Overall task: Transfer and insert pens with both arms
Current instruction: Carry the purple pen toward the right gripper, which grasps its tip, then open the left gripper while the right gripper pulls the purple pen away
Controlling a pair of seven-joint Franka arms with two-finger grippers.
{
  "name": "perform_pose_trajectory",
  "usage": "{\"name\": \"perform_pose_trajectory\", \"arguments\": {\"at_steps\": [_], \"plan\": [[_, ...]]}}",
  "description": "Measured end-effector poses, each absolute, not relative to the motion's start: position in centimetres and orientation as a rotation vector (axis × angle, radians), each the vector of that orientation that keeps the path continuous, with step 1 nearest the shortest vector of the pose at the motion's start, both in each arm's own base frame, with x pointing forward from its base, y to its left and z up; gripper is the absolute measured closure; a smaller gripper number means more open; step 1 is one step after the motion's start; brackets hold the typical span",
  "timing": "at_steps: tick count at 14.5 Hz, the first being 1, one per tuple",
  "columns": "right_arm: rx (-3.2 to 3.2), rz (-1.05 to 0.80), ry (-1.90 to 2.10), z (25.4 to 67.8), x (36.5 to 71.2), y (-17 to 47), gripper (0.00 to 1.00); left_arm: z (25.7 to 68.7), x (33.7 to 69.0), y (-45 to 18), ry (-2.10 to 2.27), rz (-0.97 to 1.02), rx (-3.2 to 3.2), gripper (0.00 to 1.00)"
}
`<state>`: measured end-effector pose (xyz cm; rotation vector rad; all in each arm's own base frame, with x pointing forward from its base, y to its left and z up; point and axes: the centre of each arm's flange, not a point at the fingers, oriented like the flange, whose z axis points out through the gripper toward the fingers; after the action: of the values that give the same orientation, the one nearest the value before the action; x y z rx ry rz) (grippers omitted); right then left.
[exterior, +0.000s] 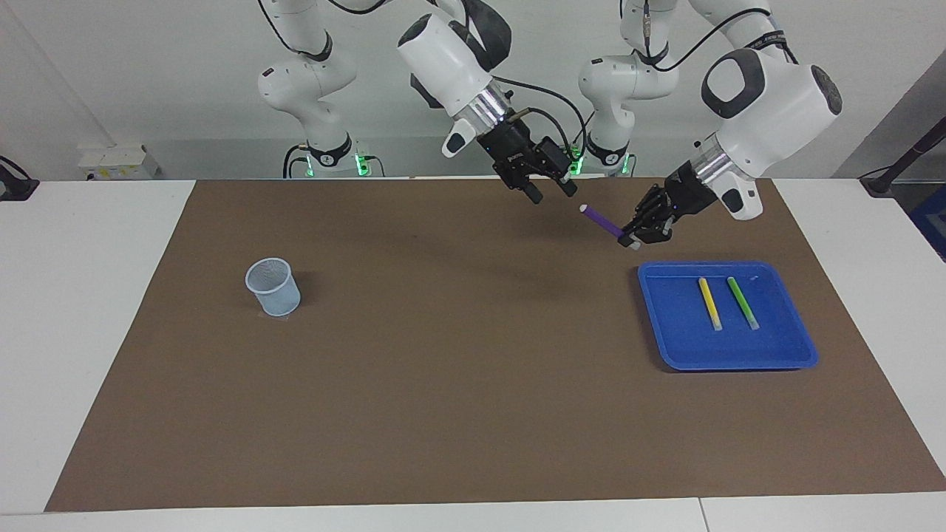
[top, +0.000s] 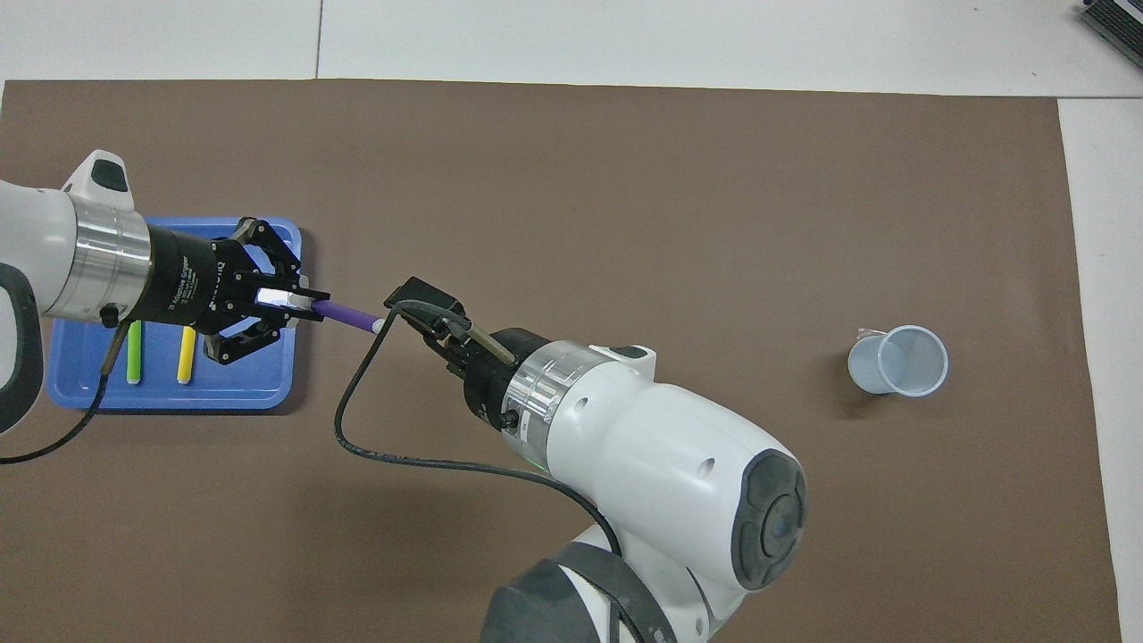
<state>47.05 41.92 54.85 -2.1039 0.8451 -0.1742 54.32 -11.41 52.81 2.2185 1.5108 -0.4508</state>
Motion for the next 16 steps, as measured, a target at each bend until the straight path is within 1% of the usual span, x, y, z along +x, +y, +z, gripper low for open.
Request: {"name": "perform_pose_trajectory", "arguments": {"at_steps": [2,5,6,8,9,10,11,12,13,14,15,16], "plan": [[-2.056,-0.207,0.855,54.8,47.2,42.7,0.0,53.0,53.8,-11.5,1.562,-0.475,2.174,0.83],[-2.041,-0.206,0.851,53.8,47.3,44.7,0.0,53.0,53.0,-12.6,1.622,-0.506,2.144,0.83],[-2.042,-0.204,0.85,53.6,47.5,44.9,0.08,52.9,52.8,-13.0,1.638,-0.516,2.137,0.83],[-2.042,-0.204,0.852,53.5,47.6,45.0,0.12,52.8,52.5,-13.6,1.658,-0.529,2.13,0.83],[-2.042,-0.203,0.852,53.5,47.6,45.0,0.22,52.8,52.4,-13.8,1.667,-0.533,2.125,0.83],[-2.046,-0.201,0.853,53.3,47.6,45.0,0.35,52.9,52.4,-13.6,1.679,-0.527,2.112,0.83],[-2.047,-0.2,0.854,53.3,47.6,45.0,0.4,53.0,52.4,-13.4,1.684,-0.526,2.108,0.83],[-2.047,-0.2,0.854,53.3,47.6,45.0,0.4,53.0,52.4,-13.4,1.688,-0.528,2.105,0.83],[-2.051,-0.198,0.855,53.1,47.6,45.0,0.44,53.0,52.4,-13.3,1.696,-0.527,2.098,0.83],[-2.055,-0.195,0.856,52.9,47.6,45.0,0.56,53.1,52.4,-13.1,1.701,-0.523,2.092,0.83],[-2.057,-0.195,0.857,52.8,47.6,45.0,0.6,53.1,52.4,-13.1,1.702,-0.523,2.09,0.83],[-2.057,-0.195,0.857,52.8,47.6,45.0,0.6,53.1,52.3,-13.1,1.703,-0.523,2.09,0.83]]}}
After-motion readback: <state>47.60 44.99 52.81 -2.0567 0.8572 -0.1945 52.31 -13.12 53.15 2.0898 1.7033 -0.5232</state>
